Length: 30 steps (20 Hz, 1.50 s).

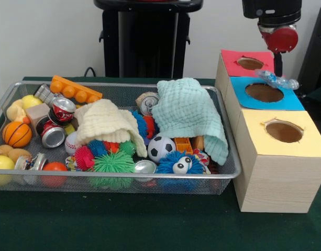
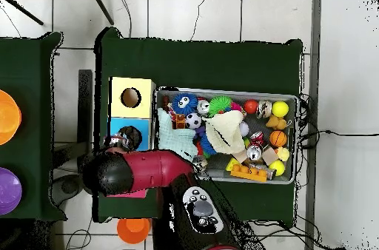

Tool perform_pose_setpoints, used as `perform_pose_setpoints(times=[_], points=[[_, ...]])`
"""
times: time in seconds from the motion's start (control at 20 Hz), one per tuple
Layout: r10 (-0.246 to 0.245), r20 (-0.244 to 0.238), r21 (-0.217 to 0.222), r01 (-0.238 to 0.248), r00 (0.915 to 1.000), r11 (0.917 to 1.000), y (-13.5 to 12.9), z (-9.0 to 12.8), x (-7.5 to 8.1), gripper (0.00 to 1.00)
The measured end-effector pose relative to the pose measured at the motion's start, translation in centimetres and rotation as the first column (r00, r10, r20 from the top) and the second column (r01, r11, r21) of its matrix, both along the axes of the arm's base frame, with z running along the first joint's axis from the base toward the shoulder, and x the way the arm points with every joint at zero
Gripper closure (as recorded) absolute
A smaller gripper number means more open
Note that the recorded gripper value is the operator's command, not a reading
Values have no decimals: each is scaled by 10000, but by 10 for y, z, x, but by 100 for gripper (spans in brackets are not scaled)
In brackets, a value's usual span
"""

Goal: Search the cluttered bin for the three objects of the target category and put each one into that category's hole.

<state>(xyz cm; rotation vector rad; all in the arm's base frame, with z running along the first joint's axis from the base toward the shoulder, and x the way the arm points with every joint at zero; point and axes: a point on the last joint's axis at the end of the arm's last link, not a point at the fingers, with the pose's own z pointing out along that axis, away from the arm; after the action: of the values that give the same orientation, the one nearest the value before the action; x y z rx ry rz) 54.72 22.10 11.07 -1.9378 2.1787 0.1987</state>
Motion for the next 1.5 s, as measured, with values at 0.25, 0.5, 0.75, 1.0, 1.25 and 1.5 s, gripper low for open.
perform_pose_setpoints(times=[0.25, 0.5, 0.75, 1.0, 1.25, 1.5], points=[[35, 74, -160, -33, 10000, 9999, 2, 0, 0, 100], [87, 213, -472, -77, 9997, 9989, 3, 1, -1, 100], [158, 470, -790, -121, 9988, 9968, 2, 2, 3, 100], [244, 742, -1188, -155, 9969, 9928, -9, 3, 9, 100], [108, 881, -1422, 18, 9961, 9898, -26, -1, 12, 100], [11, 791, -1429, 102, 9969, 9897, -33, -10, 11, 100]])
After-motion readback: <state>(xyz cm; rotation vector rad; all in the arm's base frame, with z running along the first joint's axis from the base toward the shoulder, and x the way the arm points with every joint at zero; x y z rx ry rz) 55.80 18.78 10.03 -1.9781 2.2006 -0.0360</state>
